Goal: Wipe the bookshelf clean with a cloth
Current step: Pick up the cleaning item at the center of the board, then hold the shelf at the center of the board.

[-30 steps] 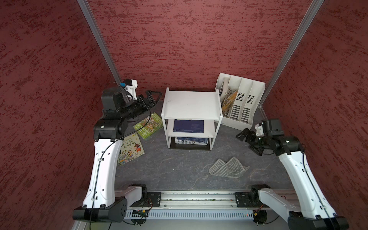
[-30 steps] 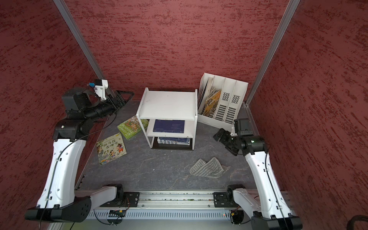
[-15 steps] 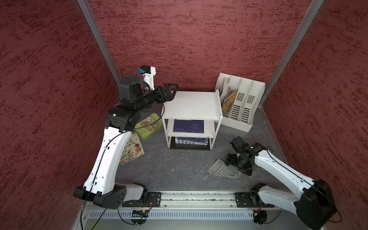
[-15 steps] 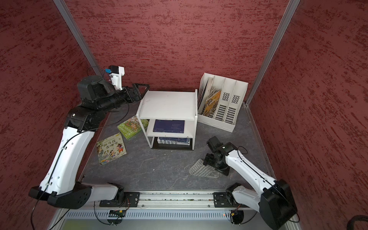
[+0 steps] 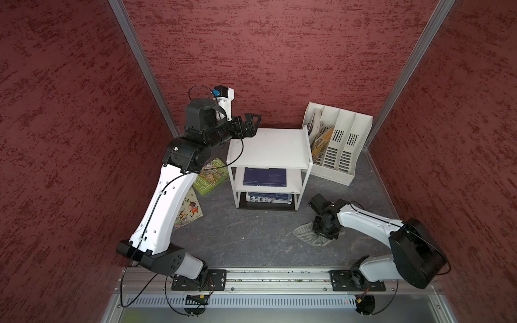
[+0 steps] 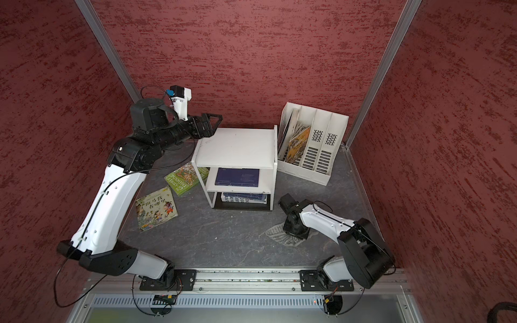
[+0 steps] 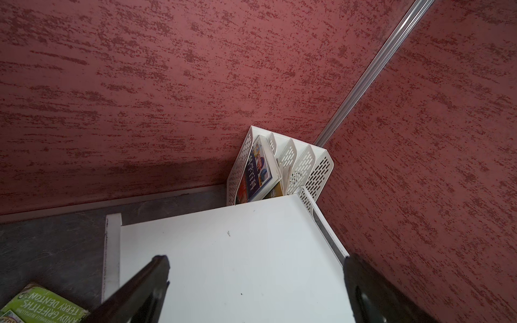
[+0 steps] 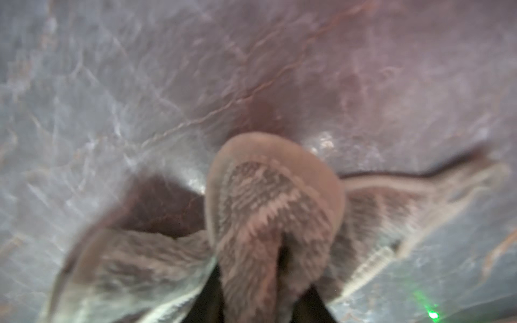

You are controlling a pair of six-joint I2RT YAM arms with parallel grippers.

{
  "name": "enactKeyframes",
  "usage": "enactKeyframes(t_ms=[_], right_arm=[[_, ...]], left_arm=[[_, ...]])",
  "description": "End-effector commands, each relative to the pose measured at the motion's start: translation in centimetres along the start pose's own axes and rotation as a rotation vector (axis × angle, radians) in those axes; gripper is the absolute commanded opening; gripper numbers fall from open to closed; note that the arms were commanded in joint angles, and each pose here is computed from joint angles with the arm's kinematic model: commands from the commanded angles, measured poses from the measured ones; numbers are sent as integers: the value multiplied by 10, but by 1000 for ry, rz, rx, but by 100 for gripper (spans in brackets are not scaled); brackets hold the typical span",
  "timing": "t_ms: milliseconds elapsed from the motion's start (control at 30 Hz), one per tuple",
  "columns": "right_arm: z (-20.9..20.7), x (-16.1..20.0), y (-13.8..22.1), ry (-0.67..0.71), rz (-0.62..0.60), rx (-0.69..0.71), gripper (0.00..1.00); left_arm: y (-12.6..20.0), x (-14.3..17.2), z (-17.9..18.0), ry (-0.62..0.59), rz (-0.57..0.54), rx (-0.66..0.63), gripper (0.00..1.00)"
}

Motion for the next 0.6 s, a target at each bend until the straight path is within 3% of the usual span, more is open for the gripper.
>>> enactKeyframes(t_ms=[0, 100, 300, 433, 567], right_arm=[[5, -22, -10, -44, -40, -85, 11], [12, -63, 16, -100, -100, -247, 2], [55, -130, 62, -126, -216, -540, 0], [101, -163, 60, -109, -205, -606, 0], [132, -195, 52, -130, -251, -637, 0]], left_arm=[[2, 1, -5, -15, 32, 22, 100], [-4, 10, -4, -22, 79, 26, 100], [1, 26, 27, -60, 171, -170, 100], [5, 35, 50, -37, 249, -244, 100], [-5, 52, 51, -16, 355, -201, 97]])
Point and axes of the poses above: each gripper's point midway between its finger pads, its own y axis back along the fingers, its own z axis along the line the jaws close on, x = y × z, the point moved 3 cm from there along y, back along the fingers, and after that the axes turned 15 degrees about -y, right-handed, at the moved point
